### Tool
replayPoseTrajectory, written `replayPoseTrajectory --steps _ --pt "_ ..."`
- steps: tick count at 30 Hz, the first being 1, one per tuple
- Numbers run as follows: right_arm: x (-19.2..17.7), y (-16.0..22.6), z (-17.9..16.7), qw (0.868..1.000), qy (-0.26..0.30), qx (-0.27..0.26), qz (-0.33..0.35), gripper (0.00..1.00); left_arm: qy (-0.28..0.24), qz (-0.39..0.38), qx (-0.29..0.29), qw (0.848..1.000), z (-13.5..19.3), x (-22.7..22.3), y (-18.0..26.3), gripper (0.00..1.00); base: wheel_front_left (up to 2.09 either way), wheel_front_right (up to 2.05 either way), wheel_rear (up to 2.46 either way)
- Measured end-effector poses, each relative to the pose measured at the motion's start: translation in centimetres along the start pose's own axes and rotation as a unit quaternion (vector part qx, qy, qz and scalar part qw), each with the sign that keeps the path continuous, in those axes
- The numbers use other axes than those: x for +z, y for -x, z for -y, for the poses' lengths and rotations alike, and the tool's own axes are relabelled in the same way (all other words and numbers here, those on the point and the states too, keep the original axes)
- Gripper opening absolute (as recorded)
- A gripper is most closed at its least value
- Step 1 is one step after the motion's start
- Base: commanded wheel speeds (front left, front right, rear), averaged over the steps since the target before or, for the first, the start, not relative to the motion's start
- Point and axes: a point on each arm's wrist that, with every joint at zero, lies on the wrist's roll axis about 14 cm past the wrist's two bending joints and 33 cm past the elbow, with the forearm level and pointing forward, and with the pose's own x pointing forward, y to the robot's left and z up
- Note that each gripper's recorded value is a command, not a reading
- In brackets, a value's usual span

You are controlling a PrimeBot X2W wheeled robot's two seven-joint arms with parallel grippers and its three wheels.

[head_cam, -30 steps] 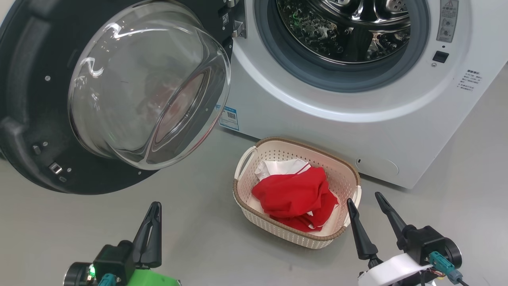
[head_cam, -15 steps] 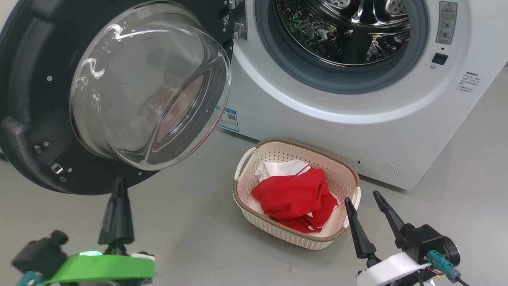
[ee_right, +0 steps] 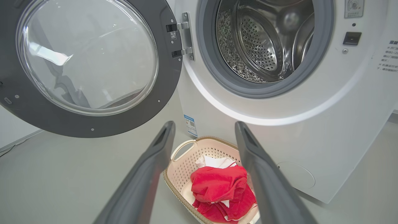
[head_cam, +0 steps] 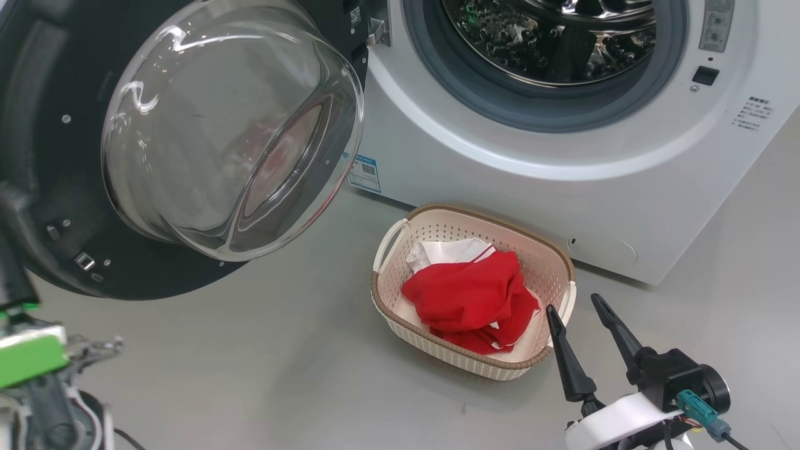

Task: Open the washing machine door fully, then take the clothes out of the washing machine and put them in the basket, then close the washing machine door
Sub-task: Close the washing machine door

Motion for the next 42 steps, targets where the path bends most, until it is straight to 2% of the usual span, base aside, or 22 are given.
replayPoseTrajectory --steps 5,9,11,17,19,26,34,42 --pt "-0.2 -0.4 0.3 1.000 -0.002 0.002 -0.001 1.00 0.007 0.050 -0.003 0.999 -0.2 3.1 -1.8 0.00 0.00 0.00 0.00" --pt "-0.3 -0.8 0.5 1.000 -0.002 0.005 -0.004 1.00 0.043 0.068 0.008 0.997 -1.1 4.8 -3.3 0.00 0.00 0.00 0.00" --pt "-0.2 -1.0 0.6 1.000 0.000 0.007 -0.003 1.00 0.053 0.070 0.027 0.996 -2.3 5.4 -3.9 0.00 0.00 0.00 0.00" --pt "-0.2 -1.6 1.5 1.000 0.003 0.006 -0.003 1.00 0.025 0.063 0.115 0.991 -7.4 8.2 -5.2 0.00 0.00 0.00 0.00" --pt "-0.5 -1.6 1.6 1.000 0.003 0.008 -0.008 1.00 0.040 0.055 0.139 0.988 -8.7 8.1 -5.4 0.00 0.00 0.00 0.00" --pt "-0.9 -1.8 2.2 1.000 0.004 0.010 -0.017 1.00 0.039 -0.003 0.214 0.976 -12.8 6.7 -5.2 0.00 0.00 0.00 0.00" --pt "-1.1 -1.9 2.8 1.000 0.004 0.010 -0.023 1.00 0.023 -0.088 0.252 0.963 -15.0 3.7 -5.4 0.00 0.00 0.00 0.00" --pt "-1.3 -2.0 3.7 1.000 0.006 0.004 -0.027 1.00 0.020 -0.149 0.264 0.953 -15.8 0.5 -5.9 0.00 0.00 0.00 0.00"
